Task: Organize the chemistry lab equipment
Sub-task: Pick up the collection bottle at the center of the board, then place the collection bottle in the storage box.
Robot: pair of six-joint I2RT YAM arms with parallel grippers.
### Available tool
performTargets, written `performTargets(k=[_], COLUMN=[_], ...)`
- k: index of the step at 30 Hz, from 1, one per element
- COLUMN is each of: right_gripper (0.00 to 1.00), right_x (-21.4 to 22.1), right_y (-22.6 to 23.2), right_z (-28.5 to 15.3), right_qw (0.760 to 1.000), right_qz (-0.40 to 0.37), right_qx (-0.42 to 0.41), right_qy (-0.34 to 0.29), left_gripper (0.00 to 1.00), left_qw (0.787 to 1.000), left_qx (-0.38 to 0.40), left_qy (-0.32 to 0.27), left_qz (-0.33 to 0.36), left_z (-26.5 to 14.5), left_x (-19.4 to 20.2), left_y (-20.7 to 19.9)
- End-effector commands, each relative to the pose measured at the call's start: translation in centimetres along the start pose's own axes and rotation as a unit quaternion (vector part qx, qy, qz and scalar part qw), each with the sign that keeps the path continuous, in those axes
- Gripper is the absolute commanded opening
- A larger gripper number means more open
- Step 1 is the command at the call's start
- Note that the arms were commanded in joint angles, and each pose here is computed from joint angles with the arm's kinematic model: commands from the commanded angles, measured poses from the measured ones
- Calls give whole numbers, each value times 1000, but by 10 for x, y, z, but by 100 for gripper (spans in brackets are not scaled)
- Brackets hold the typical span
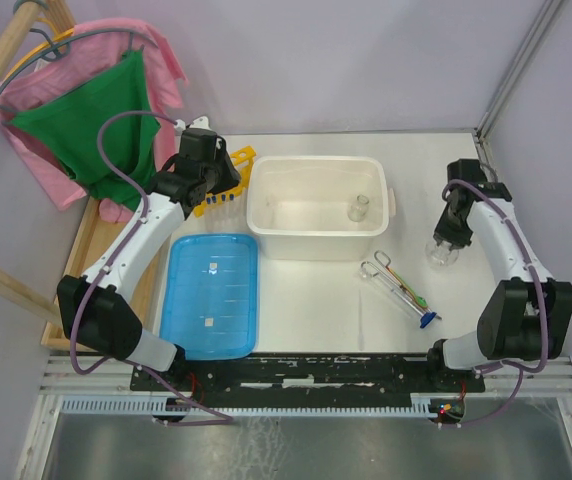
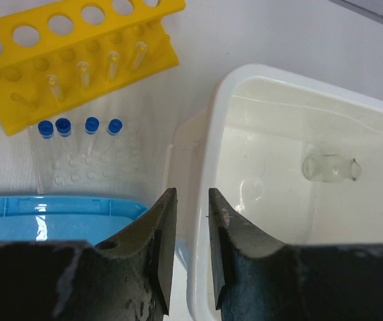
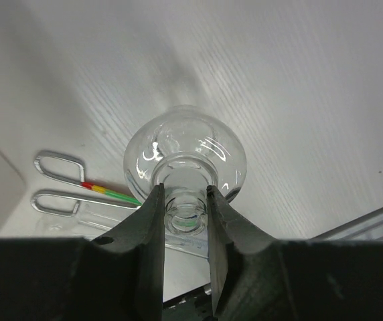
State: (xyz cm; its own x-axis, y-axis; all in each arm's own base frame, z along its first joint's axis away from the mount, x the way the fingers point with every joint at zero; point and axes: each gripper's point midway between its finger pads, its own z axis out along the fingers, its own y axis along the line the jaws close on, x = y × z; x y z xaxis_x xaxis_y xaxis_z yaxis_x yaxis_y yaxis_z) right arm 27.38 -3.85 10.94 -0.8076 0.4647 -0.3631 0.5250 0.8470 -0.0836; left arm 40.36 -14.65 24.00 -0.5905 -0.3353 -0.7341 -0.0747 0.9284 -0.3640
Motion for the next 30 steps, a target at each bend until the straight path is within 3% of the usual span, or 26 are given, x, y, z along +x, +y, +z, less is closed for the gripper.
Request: performTargets(k=[1, 5, 9, 14, 22, 30], right_gripper=[1, 1, 1, 1, 1, 1], right_x=[-65, -99, -126, -123, -105, -68], right_y=[7, 25, 73, 152, 245, 300], right_z=[-66, -112, -175, -220, -207, -185], right_qw=[993, 983, 959, 932, 909, 895], right_qz=[14, -3, -74, -176, -231, -295], right_qx=[-41, -84, -141, -208, -280, -291], right_qy=[-113, -165, -235, -241, -206, -162], left_gripper=[33, 33, 33, 33, 33, 33], left_qw=[1000, 1000, 999, 999, 999, 999], left_qx=[10, 13, 12, 14, 8, 11], left_qy=[-17, -26, -30, -31, -40, -42], left_qz=[7, 6, 6, 6, 12, 6], left_z=[-1, -4, -5, -6, -14, -19], left_x=[-10, -15, -18, -20, -25, -26], left_y=[-5, -7, -8, -10, -7, -8])
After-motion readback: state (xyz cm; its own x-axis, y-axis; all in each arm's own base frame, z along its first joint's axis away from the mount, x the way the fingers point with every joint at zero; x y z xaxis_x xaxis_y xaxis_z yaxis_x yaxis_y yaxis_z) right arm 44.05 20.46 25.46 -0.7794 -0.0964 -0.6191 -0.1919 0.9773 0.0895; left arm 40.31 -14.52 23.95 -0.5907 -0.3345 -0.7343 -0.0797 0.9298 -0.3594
